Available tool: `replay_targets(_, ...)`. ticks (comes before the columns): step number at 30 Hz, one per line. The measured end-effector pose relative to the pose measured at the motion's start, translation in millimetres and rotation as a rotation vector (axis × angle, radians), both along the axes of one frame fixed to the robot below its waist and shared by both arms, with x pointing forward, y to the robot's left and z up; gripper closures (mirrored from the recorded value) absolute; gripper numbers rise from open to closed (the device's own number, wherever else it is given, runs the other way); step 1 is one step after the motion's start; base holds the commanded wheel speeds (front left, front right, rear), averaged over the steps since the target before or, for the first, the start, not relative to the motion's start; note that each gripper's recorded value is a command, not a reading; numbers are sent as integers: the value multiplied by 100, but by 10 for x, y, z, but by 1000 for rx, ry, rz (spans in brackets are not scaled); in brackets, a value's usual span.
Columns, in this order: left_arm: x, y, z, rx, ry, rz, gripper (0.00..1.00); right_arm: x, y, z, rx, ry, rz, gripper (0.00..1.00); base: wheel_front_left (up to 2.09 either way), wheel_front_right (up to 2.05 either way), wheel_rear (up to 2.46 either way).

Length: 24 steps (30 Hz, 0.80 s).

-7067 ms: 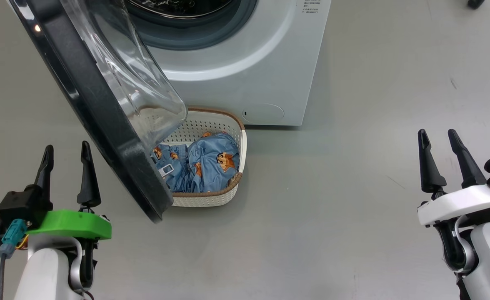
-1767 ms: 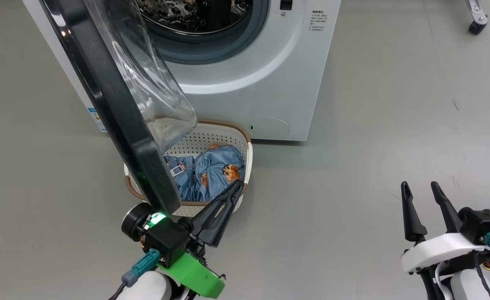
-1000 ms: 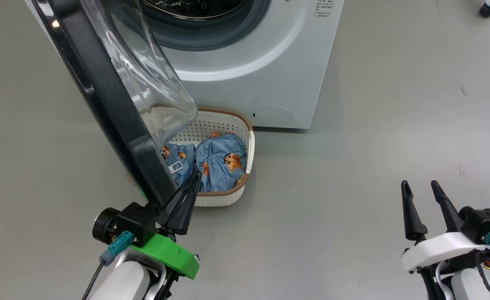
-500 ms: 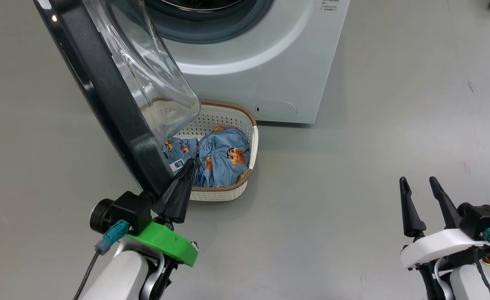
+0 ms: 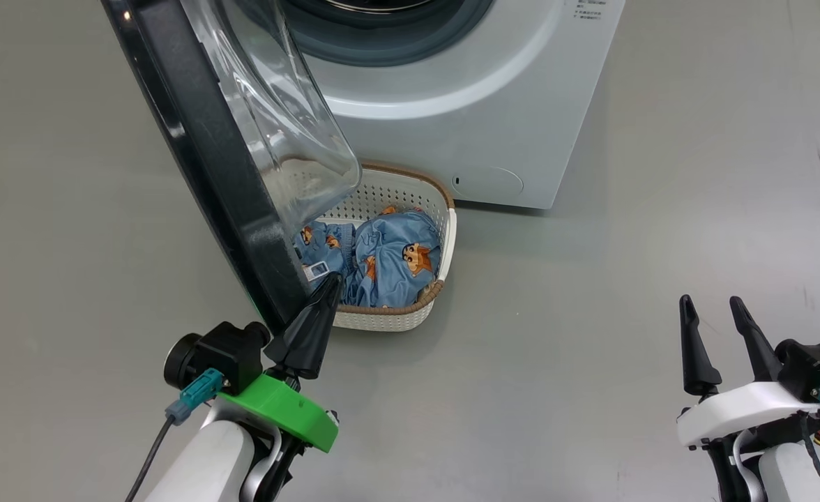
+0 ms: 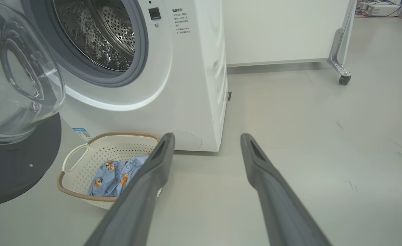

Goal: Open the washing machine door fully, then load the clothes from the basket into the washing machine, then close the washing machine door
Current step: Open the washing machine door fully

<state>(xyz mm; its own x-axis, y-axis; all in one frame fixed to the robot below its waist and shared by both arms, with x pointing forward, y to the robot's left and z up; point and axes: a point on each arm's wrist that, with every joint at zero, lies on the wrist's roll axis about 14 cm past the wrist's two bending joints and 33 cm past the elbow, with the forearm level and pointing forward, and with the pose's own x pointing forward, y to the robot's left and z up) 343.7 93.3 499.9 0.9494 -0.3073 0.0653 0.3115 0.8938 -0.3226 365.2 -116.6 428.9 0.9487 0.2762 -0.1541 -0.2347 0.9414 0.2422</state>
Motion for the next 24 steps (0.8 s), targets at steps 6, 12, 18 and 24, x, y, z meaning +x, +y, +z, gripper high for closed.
replay_targets(6,-41,135,-20,-3,7,45,100,29,98,4,10,0,26,0,0,0,0)
replay_targets(12,-65,276,1,2,0,92,100,47,180,13,12,-3,51,0,0,0,0)
replay_targets(18,-95,457,11,14,-6,149,100,60,269,21,17,-4,75,0,0,0,0)
replay_targets(24,-158,636,-23,25,5,211,100,84,344,16,19,-3,96,0,0,0,0)
